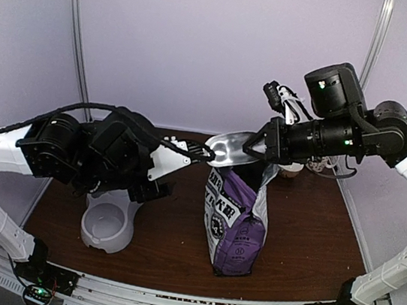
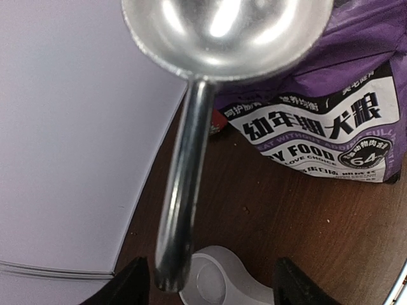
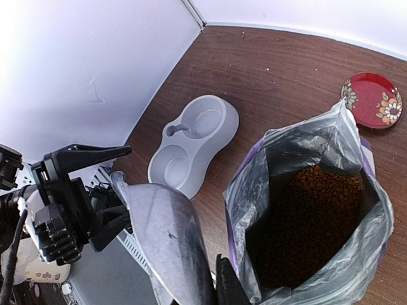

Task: Serve the pet food
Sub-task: Pass from the left arm to the right

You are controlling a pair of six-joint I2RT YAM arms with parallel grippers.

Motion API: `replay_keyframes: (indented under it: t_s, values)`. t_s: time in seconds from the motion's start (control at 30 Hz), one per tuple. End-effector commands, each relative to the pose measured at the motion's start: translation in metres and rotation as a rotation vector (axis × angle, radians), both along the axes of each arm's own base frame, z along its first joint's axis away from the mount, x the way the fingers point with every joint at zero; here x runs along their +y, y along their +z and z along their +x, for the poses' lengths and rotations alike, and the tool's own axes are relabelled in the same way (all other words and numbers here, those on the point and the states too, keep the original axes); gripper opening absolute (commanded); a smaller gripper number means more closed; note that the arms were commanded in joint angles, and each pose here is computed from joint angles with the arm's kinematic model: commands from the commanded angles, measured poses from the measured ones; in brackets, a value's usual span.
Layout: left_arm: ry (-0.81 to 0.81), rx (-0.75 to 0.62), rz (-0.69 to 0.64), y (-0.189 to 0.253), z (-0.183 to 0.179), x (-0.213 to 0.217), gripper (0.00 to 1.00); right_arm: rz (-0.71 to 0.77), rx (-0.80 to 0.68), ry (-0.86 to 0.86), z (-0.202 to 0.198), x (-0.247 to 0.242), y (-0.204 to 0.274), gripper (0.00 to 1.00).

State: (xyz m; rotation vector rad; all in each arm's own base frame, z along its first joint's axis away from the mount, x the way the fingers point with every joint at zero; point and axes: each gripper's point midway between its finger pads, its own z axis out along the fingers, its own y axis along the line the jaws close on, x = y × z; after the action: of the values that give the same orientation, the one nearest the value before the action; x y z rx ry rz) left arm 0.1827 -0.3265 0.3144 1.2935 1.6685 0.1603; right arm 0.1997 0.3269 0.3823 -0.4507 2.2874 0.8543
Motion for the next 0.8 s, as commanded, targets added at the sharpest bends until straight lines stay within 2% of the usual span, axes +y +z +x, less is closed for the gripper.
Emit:
replay_keyframes:
  t_s: [0.0,0.2,0.33,0.77]
  values:
    - [0.011,-0.008,-0.109,0.017,0.000,0.002,0.73,0.035,-0.072,-0.035,0.005,-0.010,0.016,0.00]
    - [0.036,0.022,-0.192,0.024,0.005,0.011,0.86,0.058,-0.116,-0.079,0.010,-0.022,0.024,0.00]
    - [0.063,0.044,-0.249,0.026,0.012,0.020,0.98,0.074,-0.143,-0.099,0.014,-0.027,0.030,0.00]
    - [0.088,0.193,-0.471,0.028,0.024,0.055,0.97,0.161,-0.212,-0.134,0.030,-0.031,0.051,0.02]
